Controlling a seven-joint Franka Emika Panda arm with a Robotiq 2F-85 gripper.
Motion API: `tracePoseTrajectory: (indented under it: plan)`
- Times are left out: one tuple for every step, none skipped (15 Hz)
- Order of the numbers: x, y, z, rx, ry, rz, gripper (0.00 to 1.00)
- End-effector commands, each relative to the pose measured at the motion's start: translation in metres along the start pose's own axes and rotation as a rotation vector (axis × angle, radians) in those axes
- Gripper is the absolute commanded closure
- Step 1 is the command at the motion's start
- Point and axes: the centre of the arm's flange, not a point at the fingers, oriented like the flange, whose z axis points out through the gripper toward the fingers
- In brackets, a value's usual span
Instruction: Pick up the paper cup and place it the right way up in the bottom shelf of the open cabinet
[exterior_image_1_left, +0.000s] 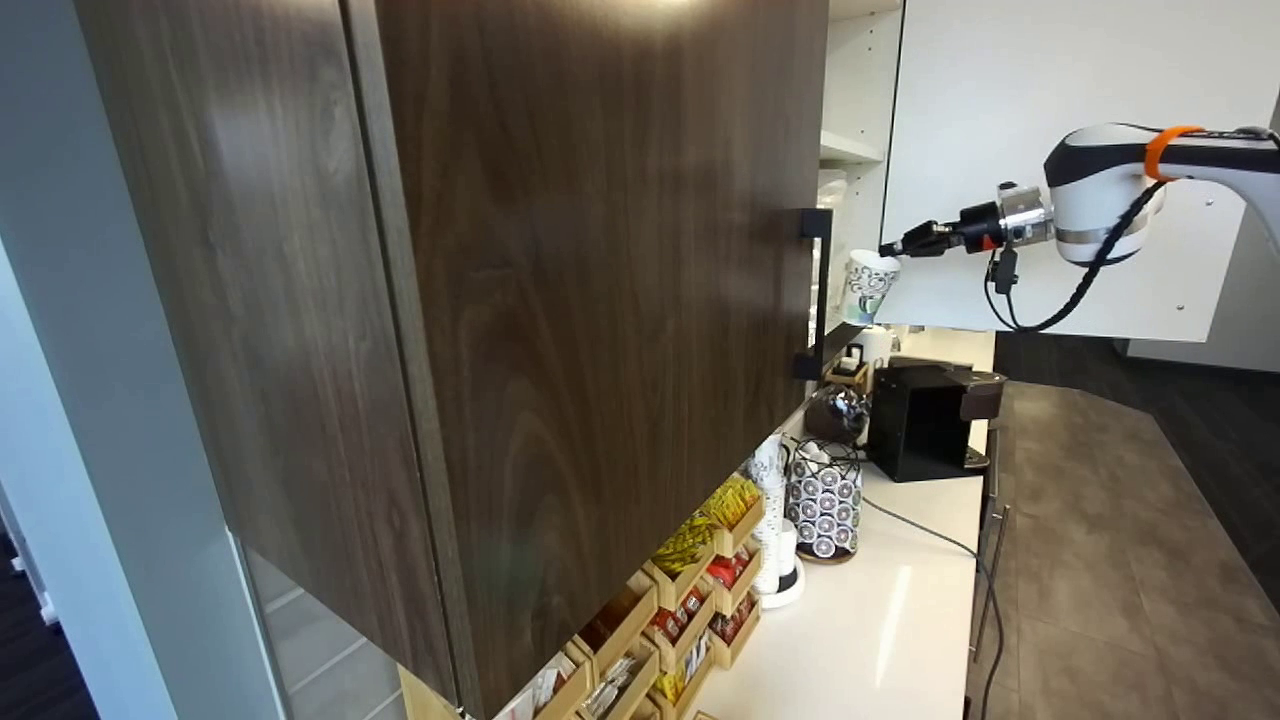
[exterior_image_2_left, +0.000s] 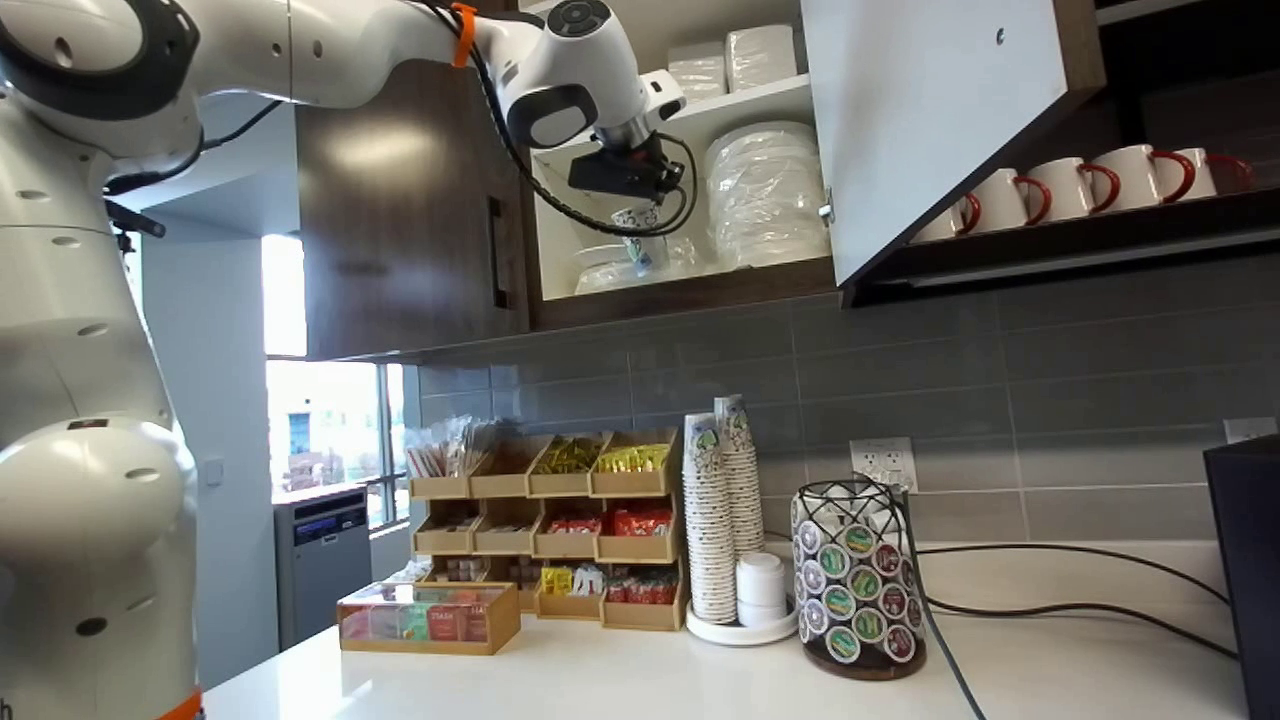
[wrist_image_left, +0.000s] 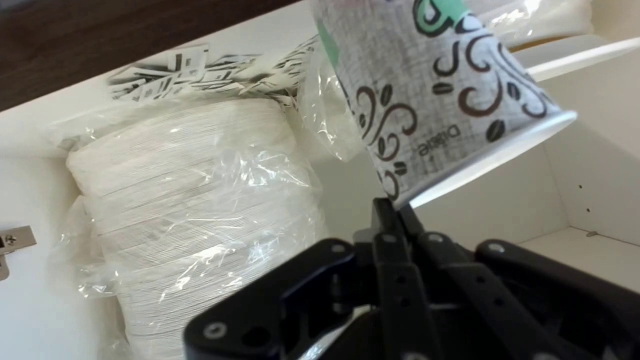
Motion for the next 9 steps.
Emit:
tracePoseTrajectory:
  plan:
    - [0.016, 0.001, 0.026, -0.037, -0.013, 0.026, 0.99]
    - [0.019, 0.002, 0.031, -0.055, -0.013, 0.029, 0.99]
    - [0.022, 0.002, 0.036, -0.073, -0.011, 0.029, 0.99]
    - [0.026, 0.003, 0.040, -0.093, -0.006, 0.032, 0.99]
    - [0.029, 0.004, 0.042, -0.110, 0.000, 0.035, 0.99]
    - [0.032, 0.004, 0.045, -0.125, 0.007, 0.046, 0.99]
    - [0.036, 0.005, 0.048, -0.139, 0.008, 0.056, 0.99]
    - [0.038, 0.006, 0.051, -0.151, 0.006, 0.071, 0.99]
    - [0.039, 0.007, 0.053, -0.167, 0.002, 0.082, 0.99]
